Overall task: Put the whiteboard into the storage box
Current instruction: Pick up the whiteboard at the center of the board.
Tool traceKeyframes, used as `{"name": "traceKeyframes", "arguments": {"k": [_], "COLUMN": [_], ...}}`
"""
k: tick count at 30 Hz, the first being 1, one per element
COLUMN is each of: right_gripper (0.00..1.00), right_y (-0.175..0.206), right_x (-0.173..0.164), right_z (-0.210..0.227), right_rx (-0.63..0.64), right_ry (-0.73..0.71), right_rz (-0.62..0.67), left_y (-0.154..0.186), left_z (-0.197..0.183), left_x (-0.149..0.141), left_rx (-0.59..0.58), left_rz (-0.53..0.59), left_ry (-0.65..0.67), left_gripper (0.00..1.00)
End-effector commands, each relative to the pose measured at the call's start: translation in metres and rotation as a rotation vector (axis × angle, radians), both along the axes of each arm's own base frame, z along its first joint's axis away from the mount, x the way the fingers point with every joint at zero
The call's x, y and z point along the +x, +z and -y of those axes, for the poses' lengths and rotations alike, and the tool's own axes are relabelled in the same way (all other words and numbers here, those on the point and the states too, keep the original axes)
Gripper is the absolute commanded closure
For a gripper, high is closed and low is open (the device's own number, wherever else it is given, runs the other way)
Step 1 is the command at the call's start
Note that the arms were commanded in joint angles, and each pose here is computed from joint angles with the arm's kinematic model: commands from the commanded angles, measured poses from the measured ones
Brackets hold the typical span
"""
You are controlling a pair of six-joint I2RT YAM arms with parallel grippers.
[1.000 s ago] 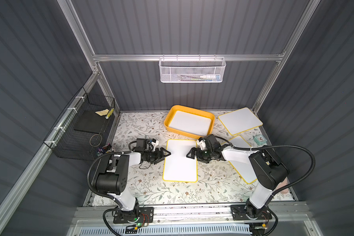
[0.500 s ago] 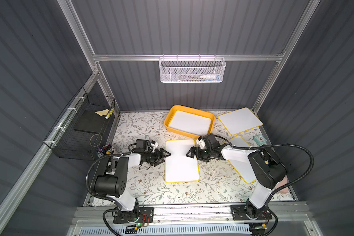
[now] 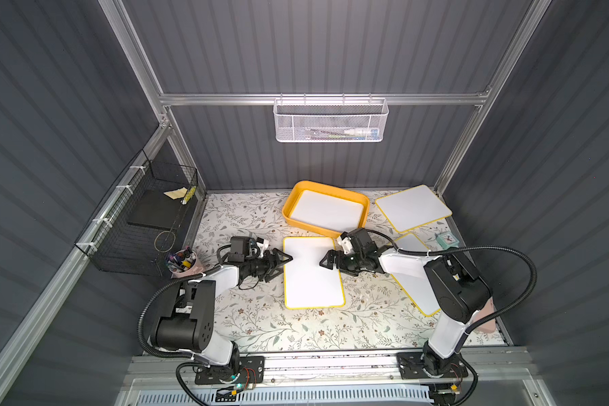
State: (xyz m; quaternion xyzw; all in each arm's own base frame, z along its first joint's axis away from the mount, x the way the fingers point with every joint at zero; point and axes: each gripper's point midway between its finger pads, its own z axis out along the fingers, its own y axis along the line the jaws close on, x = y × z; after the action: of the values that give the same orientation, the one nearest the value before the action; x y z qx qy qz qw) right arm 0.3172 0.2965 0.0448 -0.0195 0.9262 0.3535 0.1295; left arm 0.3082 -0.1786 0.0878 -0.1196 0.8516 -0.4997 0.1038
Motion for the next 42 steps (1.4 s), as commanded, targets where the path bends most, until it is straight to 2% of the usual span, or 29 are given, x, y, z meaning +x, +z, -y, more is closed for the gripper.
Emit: {"name": "traceKeyframes", "arguments": {"k": [1,6,12,27,35,42], "right_gripper": [0.01,0.01,0.01,0.01,0.01,0.01], "right_y": [-0.028,-0.03,-0.029,-0.029,-0.028,-0.027], "right_x": [-0.049,-0.05,-0.05,-0.05,-0.048,-0.046], "right_z": [-0.019,-0.018,-0.02,-0.025,-0.029,-0.034], "right_rx": [0.022,0.019,0.038,0.062,0.073,0.091], "right_ry": [0.126,0.13,0.132,0.151,0.162,0.181], "right_rz": [-0.167,-0.17,-0.17,-0.184,-0.187,-0.19], "left_y": [0.038,0.041,0.056,0.047,0.032,0.038], "left_z": [0.031,0.03,0.032,0.028,0.025,0.026], "left_x": [-0.023,-0.024,-0.022,-0.027,-0.033,-0.032], "left_rx": [-0.178,-0.176,-0.253,-0.269,-0.328,-0.443], "left_rz": [0.035,0.038,0.049,-0.005,-0.065,-0.061], "left_ry": [-0.167,-0.155,-0.117,-0.061,0.014,0.037], "left_gripper": [0.19,0.19,0.19,0.22,0.23,0.25]}}
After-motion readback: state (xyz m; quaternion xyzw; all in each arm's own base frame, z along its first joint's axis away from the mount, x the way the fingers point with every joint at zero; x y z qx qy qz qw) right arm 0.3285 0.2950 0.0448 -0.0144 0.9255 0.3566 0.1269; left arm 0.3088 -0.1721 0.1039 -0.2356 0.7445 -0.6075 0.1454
